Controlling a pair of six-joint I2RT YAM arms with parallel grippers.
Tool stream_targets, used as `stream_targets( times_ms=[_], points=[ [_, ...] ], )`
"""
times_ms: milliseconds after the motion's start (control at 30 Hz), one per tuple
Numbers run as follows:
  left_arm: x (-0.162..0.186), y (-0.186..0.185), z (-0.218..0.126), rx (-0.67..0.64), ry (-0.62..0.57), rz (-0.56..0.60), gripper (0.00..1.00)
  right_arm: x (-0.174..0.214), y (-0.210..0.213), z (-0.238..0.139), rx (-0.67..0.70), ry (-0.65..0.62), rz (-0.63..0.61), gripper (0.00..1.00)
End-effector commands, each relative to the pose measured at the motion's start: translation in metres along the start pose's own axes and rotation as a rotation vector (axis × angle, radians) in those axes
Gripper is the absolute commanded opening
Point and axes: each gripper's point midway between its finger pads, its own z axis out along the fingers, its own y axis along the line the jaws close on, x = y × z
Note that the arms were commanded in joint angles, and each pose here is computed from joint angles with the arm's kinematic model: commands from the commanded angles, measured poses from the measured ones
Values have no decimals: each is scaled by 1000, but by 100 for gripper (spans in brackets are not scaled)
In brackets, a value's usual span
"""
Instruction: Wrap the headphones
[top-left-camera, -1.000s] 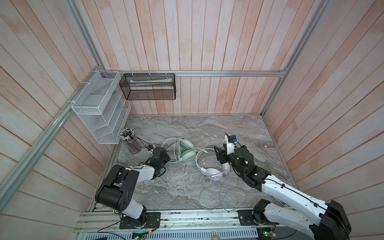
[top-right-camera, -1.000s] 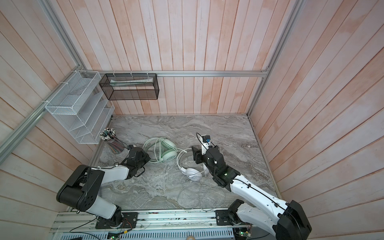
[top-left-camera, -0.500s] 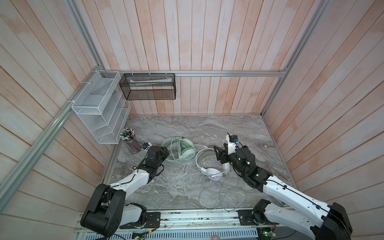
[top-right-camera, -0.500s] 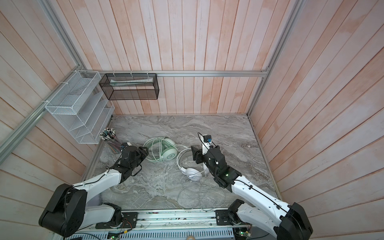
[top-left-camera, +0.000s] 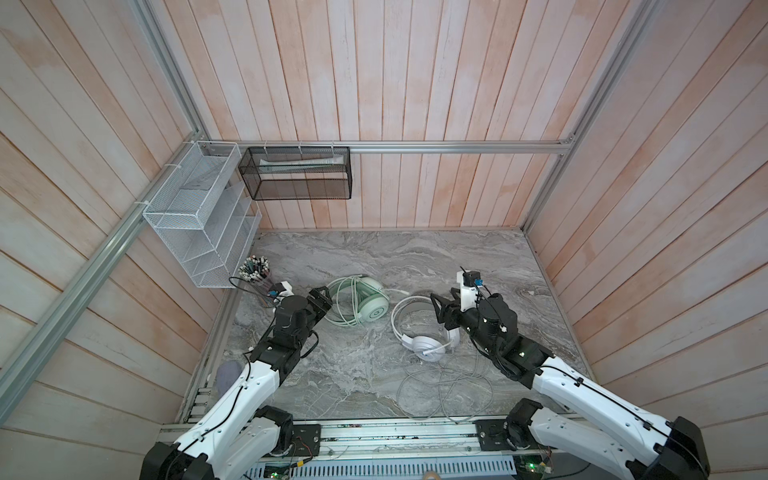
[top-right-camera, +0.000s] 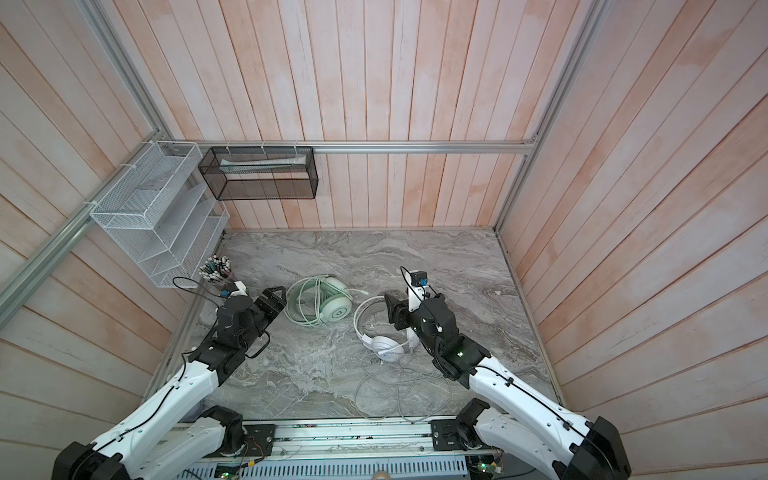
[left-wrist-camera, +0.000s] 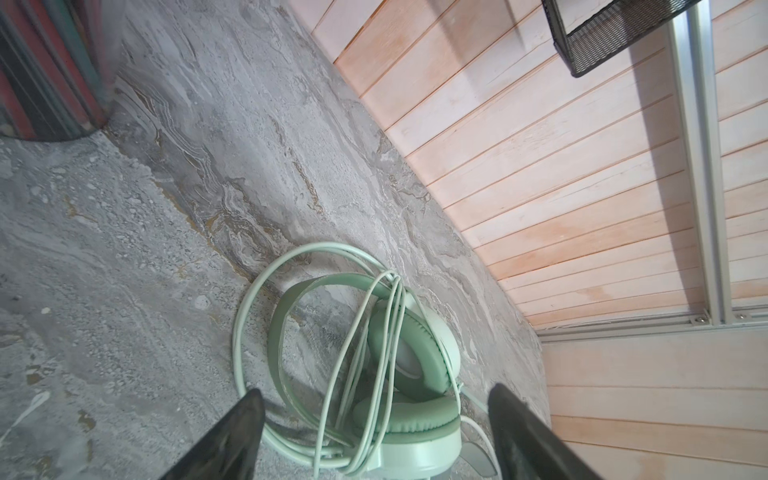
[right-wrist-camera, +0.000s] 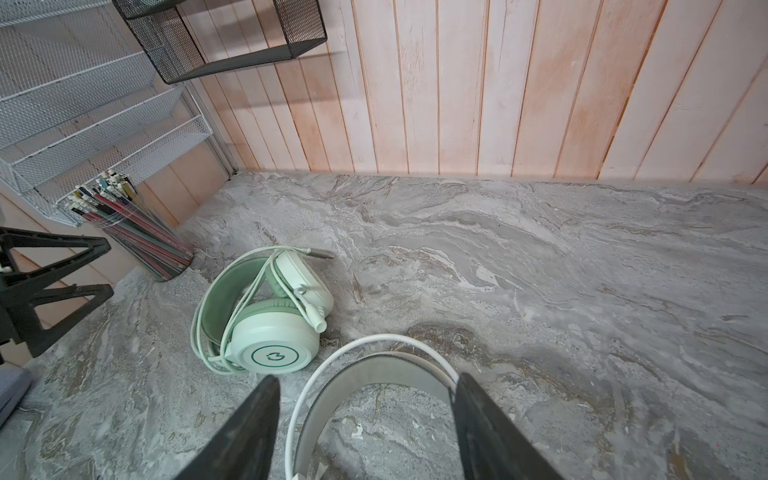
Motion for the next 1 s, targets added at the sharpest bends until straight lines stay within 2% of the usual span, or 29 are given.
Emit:
stream_targets(
  times_ms=[0,100,267,400,500,633,867,967],
  points=[
    [4,-4,-3,8,37,76,83,5,-4,-2,13,31,14,68],
    [10,-20,-6,69,87,122,83,11,-8,-1,46,73,19,68],
    [17,-47,-20,114,127,279,91,20,-16,-11,75,112,18,69],
    [38,-62,-31,193,207,281,98,37,-26,-17,111,148,35,69],
    [59,-75,-39,231,255,291,99,43,-34,-21,141,145,54,70],
    [86,-91,-48,249,289,371,99,49,-40,-24,165,140,90,70],
    [135,-87,-49,268,419,449,99,71,-50,-25,224,194,200,69],
    [148,-80,-46,255,464,464,99,80,-44,-27,202,224,269,69]
  ],
)
